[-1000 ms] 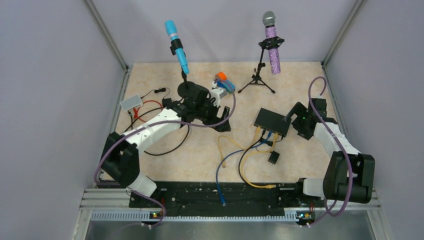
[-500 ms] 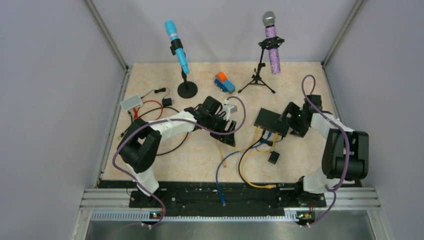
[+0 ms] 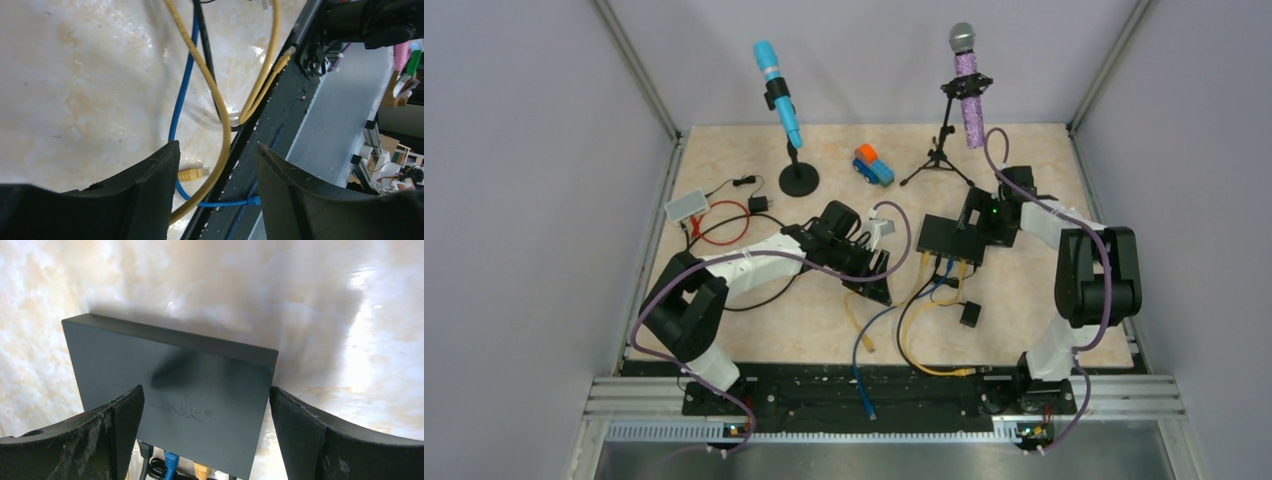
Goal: Pull the plug from the switch port
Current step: Move the switch port to the center of the board.
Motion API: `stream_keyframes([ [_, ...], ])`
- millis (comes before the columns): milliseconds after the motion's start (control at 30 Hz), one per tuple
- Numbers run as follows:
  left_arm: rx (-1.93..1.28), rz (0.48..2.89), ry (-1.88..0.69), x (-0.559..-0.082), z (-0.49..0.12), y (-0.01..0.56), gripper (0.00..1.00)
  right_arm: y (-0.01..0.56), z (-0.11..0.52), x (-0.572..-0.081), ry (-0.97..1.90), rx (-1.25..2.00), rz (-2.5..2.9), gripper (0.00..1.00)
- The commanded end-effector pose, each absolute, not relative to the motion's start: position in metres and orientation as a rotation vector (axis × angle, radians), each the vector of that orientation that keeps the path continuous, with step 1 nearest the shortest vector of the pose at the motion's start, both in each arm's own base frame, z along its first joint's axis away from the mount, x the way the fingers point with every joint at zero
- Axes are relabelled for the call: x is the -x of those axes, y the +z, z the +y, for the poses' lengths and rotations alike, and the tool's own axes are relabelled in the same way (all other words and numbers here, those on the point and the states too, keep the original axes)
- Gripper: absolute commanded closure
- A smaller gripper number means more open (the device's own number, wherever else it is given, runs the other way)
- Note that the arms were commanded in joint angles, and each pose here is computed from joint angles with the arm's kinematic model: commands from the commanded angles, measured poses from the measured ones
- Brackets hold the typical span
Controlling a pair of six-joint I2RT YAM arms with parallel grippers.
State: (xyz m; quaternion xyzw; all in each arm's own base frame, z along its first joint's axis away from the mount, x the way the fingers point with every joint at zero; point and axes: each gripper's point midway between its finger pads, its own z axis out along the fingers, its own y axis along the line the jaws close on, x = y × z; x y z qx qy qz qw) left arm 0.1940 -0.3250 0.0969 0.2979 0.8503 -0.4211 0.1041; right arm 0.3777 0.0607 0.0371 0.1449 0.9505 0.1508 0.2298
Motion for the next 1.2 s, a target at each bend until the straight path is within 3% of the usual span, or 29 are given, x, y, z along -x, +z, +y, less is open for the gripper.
stream_keyframes([
  [0,-0.923,2.405,-1.380,-0.182,-0.333,0.129,0.38,0.033,0.086,-0.360,0.494,-0.309,2.614,0.07],
  [133,-0.914,2.403,-1.338,-0.185,-0.330,0.131,0.36,0.029,0.089,-0.346,0.508,-0.295,2.619,0.07],
  [433,-0.743,2.328,-0.938,-0.242,-0.313,0.151,0.03,0.066,0.024,-0.357,0.100,-0.513,2.456,0.03],
  [633,-0.619,2.213,-0.816,-0.262,-0.298,0.179,0.01,0.088,0.030,-0.381,0.201,-0.643,2.351,0.08],
  [733,-0.551,2.156,-0.758,-0.267,-0.285,0.191,0.01,0.101,0.037,-0.380,0.294,-0.680,2.233,0.17],
  [800,-0.498,2.120,-0.712,-0.269,-0.273,0.198,0.01,0.120,0.043,-0.377,0.381,-0.633,2.104,0.28],
  [833,-0.481,2.108,-0.695,-0.270,-0.269,0.200,0.01,0.129,0.043,-0.376,0.401,-0.610,2.044,0.38],
  [900,-0.454,2.093,-0.664,-0.271,-0.261,0.201,0.01,0.148,0.053,-0.374,0.461,-0.500,1.968,0.66],
  [933,-0.446,2.088,-0.650,-0.271,-0.258,0.201,0.01,0.155,0.057,-0.374,0.475,-0.448,1.950,0.72],
  [1000,-0.436,2.080,-0.632,-0.271,-0.253,0.201,0.01,0.159,0.065,-0.377,0.485,-0.358,1.972,0.69],
  [1067,-0.438,2.075,-0.629,-0.270,-0.252,0.201,0.01,0.152,0.073,-0.382,0.487,-0.286,2.026,0.81],
  [1167,-0.409,2.071,-0.587,-0.275,-0.246,0.201,0.01,0.132,0.080,-0.396,0.480,-0.264,2.120,0.76],
])
